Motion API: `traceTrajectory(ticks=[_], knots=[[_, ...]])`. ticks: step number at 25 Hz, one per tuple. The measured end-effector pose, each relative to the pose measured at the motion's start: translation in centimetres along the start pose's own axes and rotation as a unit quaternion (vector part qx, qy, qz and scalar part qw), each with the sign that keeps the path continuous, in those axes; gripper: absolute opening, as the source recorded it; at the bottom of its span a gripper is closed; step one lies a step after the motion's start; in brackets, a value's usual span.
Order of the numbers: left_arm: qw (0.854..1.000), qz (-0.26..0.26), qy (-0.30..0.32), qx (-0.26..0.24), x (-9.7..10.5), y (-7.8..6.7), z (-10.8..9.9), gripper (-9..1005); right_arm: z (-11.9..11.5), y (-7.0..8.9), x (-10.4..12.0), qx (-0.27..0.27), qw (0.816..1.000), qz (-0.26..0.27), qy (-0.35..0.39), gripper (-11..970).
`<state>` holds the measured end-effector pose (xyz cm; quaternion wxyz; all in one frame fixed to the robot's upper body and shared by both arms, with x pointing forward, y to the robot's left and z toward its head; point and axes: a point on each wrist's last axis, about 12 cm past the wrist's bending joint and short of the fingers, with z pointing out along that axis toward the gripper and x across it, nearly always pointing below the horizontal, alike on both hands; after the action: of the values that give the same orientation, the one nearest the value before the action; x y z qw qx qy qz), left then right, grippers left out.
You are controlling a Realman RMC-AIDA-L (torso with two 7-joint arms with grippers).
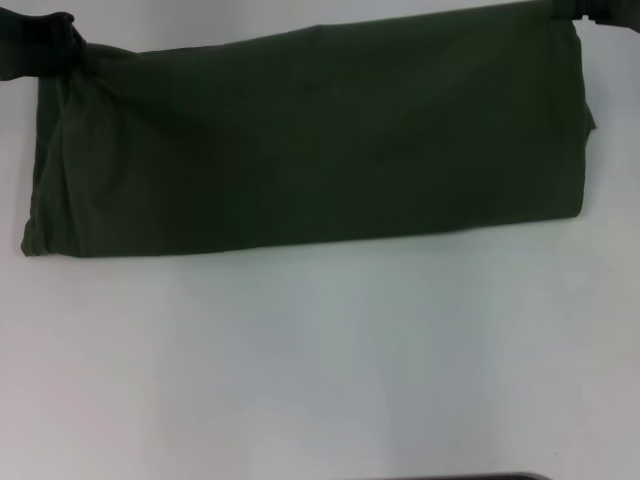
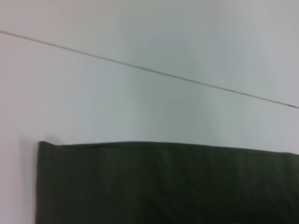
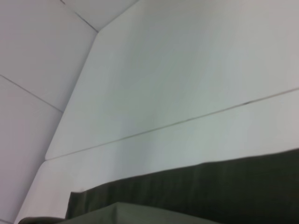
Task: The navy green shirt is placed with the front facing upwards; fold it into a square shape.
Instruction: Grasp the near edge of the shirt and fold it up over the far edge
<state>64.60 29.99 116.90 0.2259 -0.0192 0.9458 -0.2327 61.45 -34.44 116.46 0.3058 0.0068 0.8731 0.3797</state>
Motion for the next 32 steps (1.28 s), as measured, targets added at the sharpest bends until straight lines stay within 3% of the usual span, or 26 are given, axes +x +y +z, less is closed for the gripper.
traceTrajectory(ticks=[32], knots=[[0.998,0.011,-0.052,-0.045,-0.8,-1.2,2.0,66,6.6,0.7,-0.1,0.095,0.992,-0.049,-0.062,30]])
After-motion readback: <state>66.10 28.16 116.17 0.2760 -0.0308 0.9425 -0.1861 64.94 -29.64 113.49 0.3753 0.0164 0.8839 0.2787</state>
